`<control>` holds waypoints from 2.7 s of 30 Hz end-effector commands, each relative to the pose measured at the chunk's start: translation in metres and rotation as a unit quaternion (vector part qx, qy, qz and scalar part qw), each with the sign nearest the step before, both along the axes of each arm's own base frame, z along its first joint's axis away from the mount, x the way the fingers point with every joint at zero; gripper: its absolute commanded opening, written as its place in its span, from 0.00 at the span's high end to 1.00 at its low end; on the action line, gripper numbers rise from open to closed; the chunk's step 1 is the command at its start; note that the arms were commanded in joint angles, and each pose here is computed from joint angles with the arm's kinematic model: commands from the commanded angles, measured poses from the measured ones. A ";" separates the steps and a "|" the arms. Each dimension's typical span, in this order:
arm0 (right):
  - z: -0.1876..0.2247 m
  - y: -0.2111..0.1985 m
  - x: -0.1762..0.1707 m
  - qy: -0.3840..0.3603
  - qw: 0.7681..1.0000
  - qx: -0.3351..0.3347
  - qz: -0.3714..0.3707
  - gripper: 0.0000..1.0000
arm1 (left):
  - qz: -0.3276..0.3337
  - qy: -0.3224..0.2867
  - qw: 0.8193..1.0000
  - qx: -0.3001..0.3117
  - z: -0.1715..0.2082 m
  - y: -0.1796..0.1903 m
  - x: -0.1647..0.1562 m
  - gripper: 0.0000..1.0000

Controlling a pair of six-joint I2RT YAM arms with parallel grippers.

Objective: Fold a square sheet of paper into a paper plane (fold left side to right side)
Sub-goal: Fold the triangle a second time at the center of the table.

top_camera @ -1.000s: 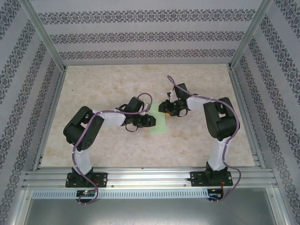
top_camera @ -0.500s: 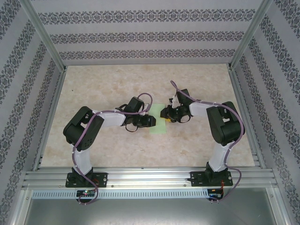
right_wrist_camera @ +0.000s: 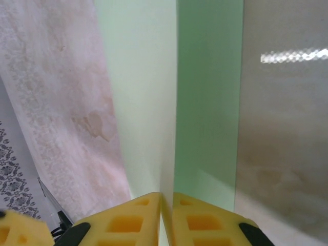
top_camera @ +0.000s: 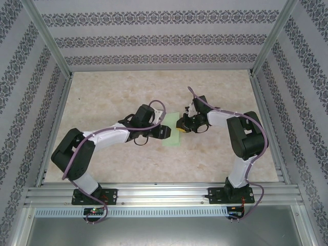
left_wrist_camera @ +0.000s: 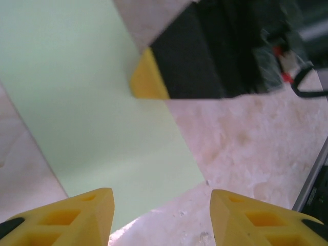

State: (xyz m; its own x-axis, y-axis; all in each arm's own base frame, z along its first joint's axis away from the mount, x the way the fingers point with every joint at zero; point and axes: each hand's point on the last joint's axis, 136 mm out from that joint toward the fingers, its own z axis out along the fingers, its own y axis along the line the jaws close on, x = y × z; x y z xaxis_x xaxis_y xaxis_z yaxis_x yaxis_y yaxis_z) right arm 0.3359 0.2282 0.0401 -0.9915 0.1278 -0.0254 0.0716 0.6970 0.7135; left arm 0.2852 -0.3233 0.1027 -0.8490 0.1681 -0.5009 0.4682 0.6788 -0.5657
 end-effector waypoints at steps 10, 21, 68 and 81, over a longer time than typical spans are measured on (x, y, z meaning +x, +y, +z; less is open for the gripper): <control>0.023 0.006 0.001 0.016 1.000 0.005 0.011 0.86 | -0.083 -0.066 0.988 0.111 -0.015 -0.021 -0.030 0.43; 0.021 0.006 0.000 0.023 1.000 0.005 0.010 0.86 | -0.083 -0.087 0.973 0.196 -0.030 -0.038 -0.027 0.35; 0.013 0.004 0.001 0.024 1.000 -0.009 0.011 0.83 | -0.059 -0.159 0.931 0.322 -0.026 -0.040 -0.013 0.91; 0.060 -0.036 0.017 -0.061 0.997 -0.016 -0.044 0.61 | -0.056 -0.128 0.953 0.270 -0.022 -0.045 -0.012 1.00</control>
State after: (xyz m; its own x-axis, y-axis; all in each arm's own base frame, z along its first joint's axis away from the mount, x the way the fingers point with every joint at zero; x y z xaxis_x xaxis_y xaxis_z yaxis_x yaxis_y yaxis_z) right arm 0.3483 0.2077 0.0872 -0.9800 0.1825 -0.0793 0.0737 0.7030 0.7074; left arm 0.2695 -0.3629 0.0624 -0.6560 0.5978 -0.4608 0.6439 0.7618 0.0716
